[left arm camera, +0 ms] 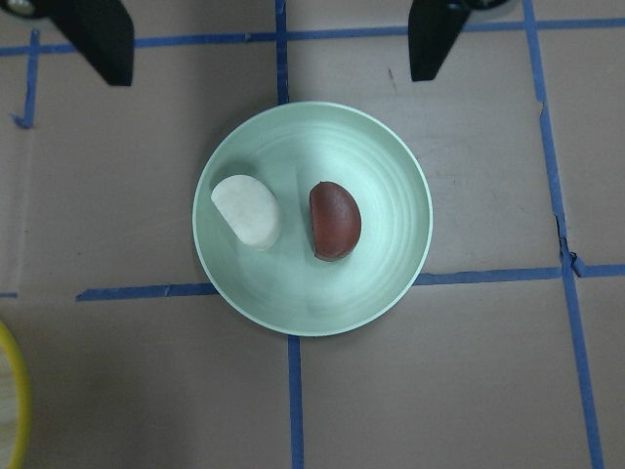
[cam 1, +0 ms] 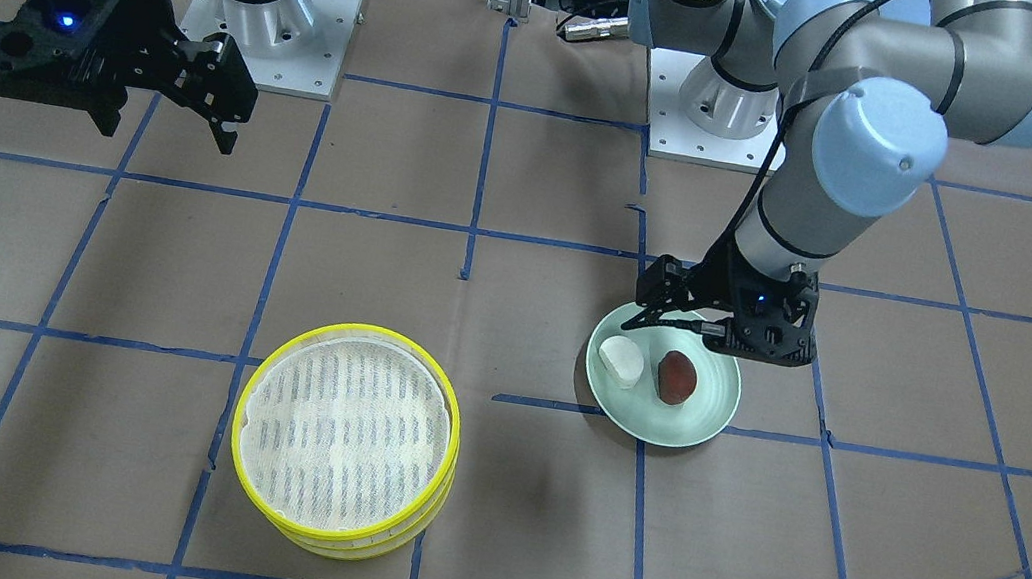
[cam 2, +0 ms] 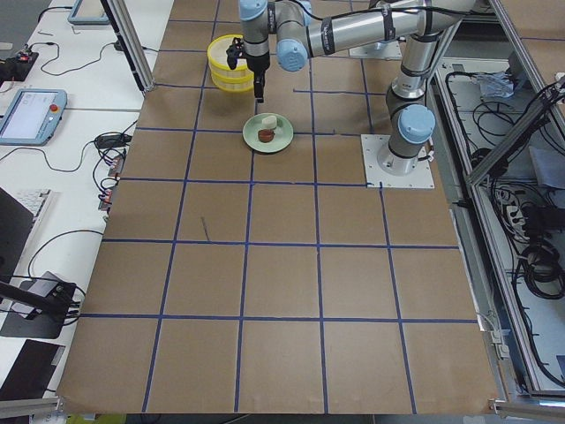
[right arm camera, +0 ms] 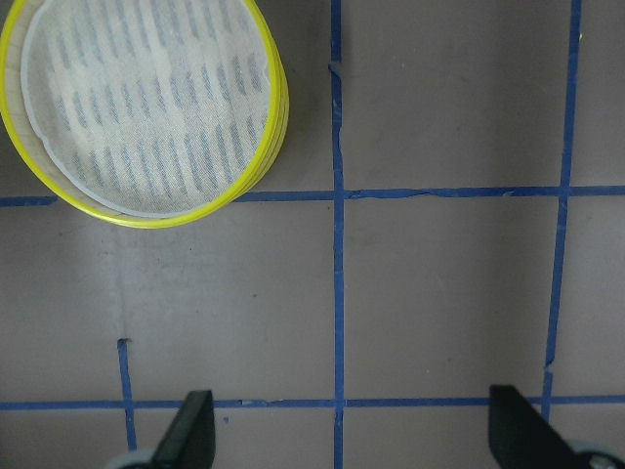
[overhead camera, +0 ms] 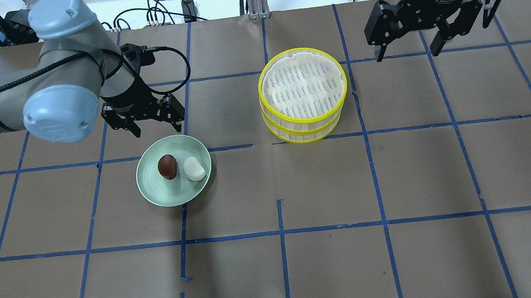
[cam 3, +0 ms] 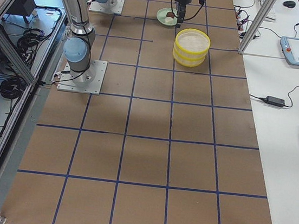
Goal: Place buns in different layers of steamer
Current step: 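Reach the left gripper to the bowl while the right moves to the steamer, then grasp the white bun with left gripper while right grips top steamer tier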
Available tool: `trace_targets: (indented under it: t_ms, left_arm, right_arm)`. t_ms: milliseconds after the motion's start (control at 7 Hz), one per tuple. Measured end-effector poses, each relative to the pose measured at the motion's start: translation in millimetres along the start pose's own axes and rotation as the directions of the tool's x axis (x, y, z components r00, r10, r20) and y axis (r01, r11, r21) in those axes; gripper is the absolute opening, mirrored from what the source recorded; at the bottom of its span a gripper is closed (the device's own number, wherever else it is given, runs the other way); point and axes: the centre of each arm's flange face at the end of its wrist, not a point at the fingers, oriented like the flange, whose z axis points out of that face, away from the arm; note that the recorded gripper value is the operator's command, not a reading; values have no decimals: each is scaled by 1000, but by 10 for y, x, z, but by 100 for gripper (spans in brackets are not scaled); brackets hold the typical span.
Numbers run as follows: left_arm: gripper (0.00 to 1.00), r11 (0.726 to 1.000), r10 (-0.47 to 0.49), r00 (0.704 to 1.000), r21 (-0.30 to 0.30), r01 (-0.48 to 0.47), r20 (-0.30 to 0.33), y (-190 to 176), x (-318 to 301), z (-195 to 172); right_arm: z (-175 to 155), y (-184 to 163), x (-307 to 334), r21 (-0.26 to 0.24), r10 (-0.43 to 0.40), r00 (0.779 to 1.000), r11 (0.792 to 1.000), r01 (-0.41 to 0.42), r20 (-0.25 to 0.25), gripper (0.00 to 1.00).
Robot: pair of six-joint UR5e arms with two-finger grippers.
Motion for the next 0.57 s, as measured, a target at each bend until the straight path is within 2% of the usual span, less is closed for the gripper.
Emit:
trace_targets:
  t_ms: [286, 571]
  left_arm:
    - [100, 1000, -7, 999, -23, 6, -34, -55, 191, 448]
    - [100, 1000, 3, 999, -11, -3, -34, -51, 276, 809]
  right_arm:
    - [419, -348, 9, 24, 1, 1000, 1000, 0, -8, 100]
    - [861, -562, 2, 7, 2, 1000, 1000, -2, -3, 100]
